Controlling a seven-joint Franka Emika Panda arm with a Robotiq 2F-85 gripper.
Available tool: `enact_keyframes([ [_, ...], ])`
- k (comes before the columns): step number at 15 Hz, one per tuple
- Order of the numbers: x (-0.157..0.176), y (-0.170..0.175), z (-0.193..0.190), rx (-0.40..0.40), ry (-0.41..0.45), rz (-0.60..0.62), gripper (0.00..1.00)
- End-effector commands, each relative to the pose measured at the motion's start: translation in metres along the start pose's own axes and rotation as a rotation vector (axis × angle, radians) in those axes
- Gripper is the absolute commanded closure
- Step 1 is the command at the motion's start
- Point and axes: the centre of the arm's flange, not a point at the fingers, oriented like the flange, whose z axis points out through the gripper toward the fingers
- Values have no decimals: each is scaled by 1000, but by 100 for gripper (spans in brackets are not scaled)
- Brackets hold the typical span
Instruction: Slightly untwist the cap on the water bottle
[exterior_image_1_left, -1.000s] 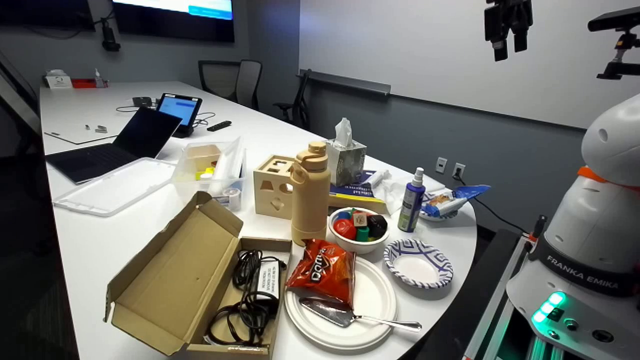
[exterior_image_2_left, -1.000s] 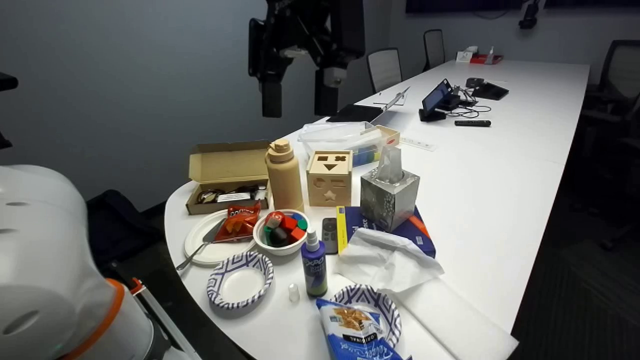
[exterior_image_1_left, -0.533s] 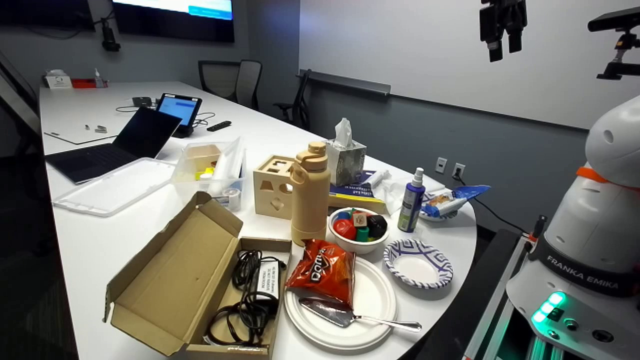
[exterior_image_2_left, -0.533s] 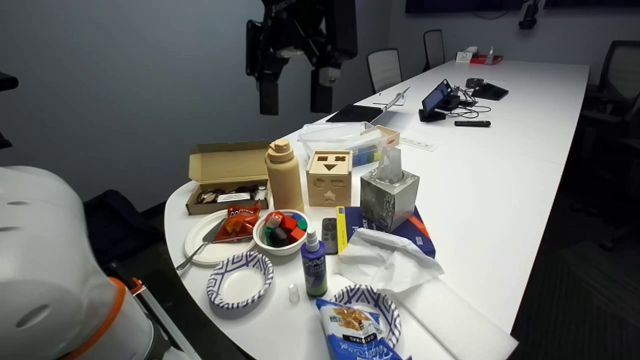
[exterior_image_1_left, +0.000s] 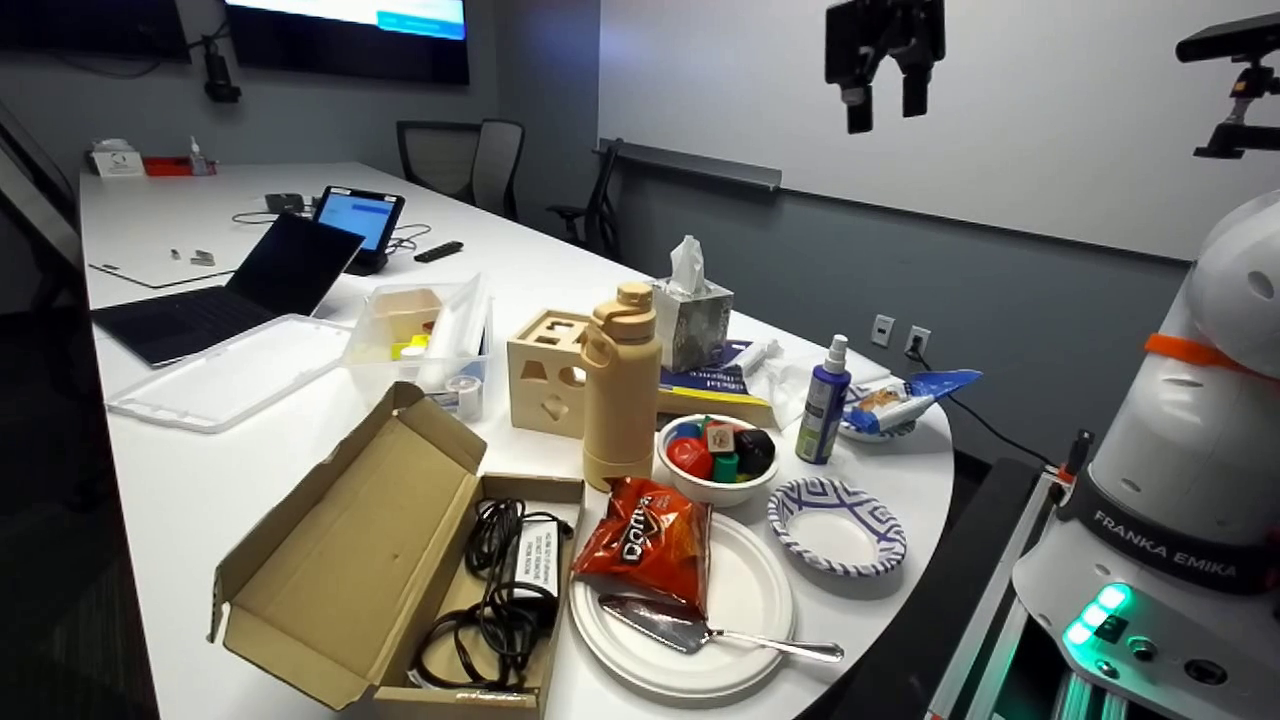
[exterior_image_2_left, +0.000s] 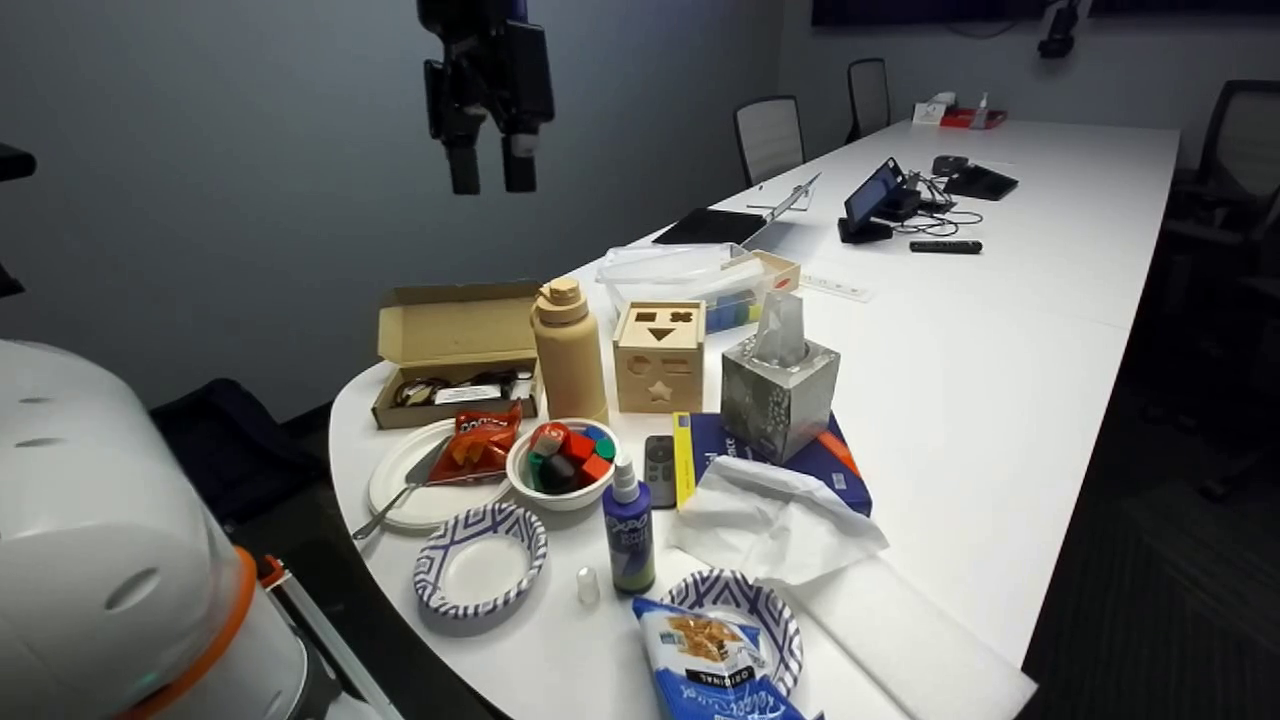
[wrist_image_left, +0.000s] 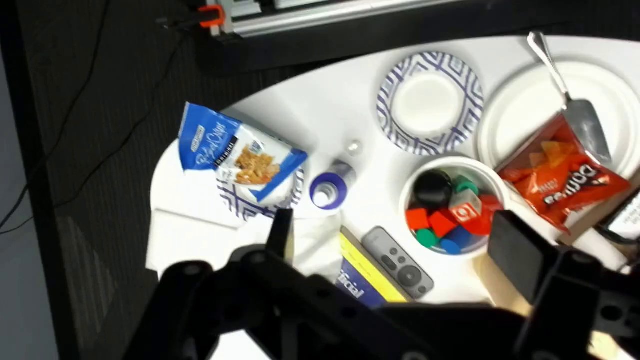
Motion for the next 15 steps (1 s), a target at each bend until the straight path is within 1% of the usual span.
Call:
enact_keyframes([
  [1,19,-55,-5,64,155,59,0],
  [4,46,-90,1,111,226,38,0],
  [6,64,-108,13,140,234,21,0],
  [9,86,-130,35,184,210,-27,0],
  [11,91,-143,47,205,180,-51,0],
  [15,98,-163,71,215,135,-82,0],
])
